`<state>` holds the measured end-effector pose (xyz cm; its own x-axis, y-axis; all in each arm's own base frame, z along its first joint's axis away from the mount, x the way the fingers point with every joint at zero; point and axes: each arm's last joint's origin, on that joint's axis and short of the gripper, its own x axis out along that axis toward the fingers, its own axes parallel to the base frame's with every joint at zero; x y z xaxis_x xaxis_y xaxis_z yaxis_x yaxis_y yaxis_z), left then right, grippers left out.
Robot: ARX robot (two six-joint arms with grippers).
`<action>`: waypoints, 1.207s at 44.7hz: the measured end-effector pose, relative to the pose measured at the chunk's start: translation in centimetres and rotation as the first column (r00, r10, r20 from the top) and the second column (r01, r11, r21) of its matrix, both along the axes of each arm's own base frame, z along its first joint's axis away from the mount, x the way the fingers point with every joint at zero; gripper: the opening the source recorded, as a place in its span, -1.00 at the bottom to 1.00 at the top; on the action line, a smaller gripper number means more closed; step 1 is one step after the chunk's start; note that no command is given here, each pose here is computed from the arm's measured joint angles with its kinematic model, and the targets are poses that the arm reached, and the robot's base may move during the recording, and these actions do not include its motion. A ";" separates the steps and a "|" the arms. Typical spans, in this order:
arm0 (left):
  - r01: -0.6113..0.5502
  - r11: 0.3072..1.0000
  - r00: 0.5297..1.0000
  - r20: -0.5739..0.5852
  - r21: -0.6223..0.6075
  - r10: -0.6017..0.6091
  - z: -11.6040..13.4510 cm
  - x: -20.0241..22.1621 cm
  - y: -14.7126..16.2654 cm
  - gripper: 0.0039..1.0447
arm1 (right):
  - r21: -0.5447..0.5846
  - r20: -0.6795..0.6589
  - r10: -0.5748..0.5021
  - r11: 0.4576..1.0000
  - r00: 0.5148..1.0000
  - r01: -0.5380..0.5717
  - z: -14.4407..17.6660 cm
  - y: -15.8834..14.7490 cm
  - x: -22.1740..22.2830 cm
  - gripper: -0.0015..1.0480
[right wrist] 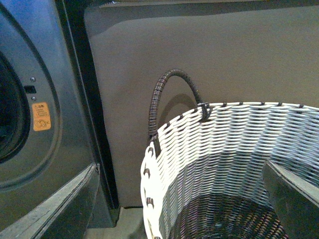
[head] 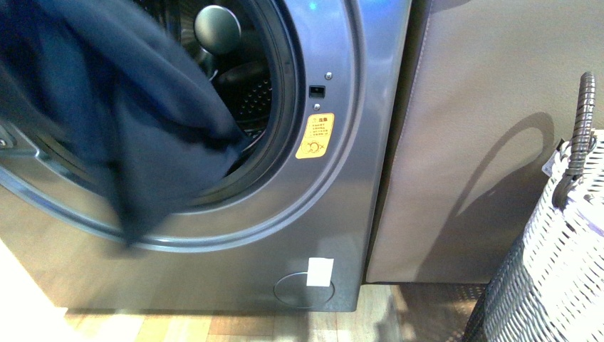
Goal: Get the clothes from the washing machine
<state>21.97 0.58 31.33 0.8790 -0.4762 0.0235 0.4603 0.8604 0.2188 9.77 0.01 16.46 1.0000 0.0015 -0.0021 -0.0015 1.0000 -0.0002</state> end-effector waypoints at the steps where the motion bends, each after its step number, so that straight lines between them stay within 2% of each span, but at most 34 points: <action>1: 0.005 1.000 1.000 0.010 0.001 -0.005 0.4 -0.1 -0.1 -0.80 | 0.000 0.000 0.000 1.000 1.000 0.000 0.0 0.0 0.0 0.86; 16: 0.084 0.996 0.993 0.082 -0.008 -0.083 5.3 -0.2 -2.3 -0.80 | 0.000 0.000 0.000 1.000 1.000 0.000 0.0 0.0 0.0 0.86; 38: 0.198 0.980 0.979 0.052 0.001 -0.198 14.1 3.4 -7.1 -0.80 | 0.000 0.000 0.000 1.000 1.000 0.000 0.0 0.0 0.0 0.86; 54: 0.235 0.972 0.972 0.021 0.019 -0.235 16.7 5.3 -9.3 -0.80 | 0.000 0.000 0.000 1.000 1.000 0.000 0.0 0.0 0.0 0.86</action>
